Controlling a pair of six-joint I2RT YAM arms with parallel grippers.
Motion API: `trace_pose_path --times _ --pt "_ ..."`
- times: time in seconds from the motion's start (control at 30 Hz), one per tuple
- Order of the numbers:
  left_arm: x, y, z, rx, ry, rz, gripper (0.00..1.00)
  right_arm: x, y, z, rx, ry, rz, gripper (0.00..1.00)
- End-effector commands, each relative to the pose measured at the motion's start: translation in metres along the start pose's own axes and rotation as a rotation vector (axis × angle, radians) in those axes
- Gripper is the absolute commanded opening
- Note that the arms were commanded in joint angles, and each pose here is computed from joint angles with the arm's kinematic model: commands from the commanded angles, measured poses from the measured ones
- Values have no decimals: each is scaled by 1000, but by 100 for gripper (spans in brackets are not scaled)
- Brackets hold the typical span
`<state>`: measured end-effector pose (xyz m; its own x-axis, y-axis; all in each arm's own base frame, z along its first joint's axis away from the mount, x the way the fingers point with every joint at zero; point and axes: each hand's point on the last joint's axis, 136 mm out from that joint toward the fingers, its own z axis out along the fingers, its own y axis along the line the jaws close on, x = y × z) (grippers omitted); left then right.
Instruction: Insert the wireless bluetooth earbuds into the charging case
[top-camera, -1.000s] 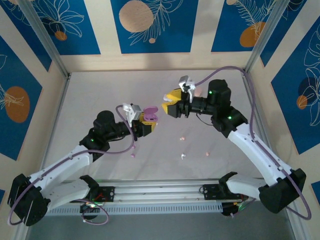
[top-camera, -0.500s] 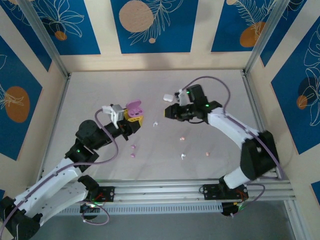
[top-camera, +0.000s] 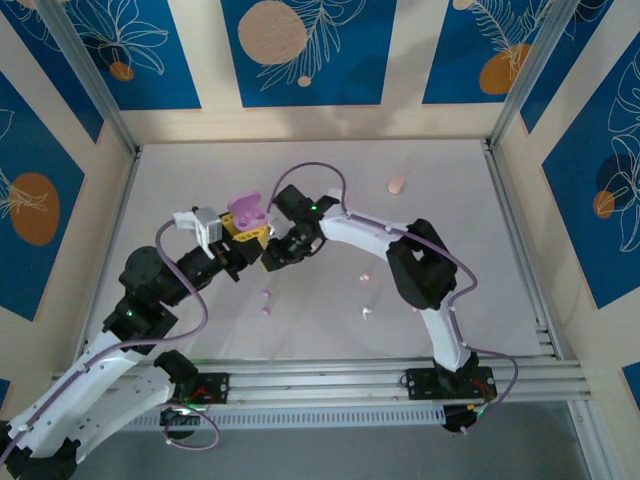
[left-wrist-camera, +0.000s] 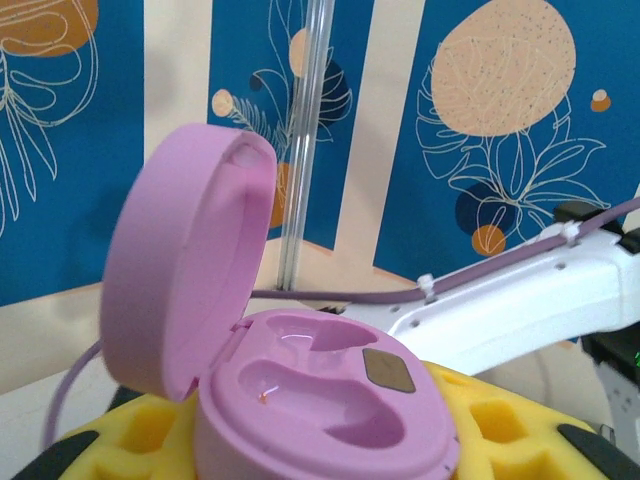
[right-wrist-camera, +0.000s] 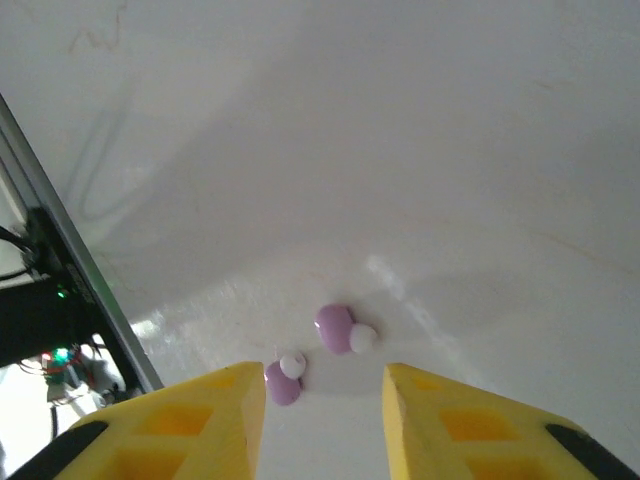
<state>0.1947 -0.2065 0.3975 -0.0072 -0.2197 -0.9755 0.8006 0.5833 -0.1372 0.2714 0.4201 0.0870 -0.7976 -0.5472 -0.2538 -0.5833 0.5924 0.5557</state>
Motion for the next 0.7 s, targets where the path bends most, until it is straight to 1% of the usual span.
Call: trace_pose_path --times 0.0,0.27,0.67 --pt "-24 -7 -7 10 -53 5 31 15 -5 10 59 107 -93 37" --pt "-32 -9 -10 12 -75 8 31 25 7 31 112 184 -241 38" --pt "-24 -8 -7 18 -58 4 31 29 12 51 151 246 -322 39"
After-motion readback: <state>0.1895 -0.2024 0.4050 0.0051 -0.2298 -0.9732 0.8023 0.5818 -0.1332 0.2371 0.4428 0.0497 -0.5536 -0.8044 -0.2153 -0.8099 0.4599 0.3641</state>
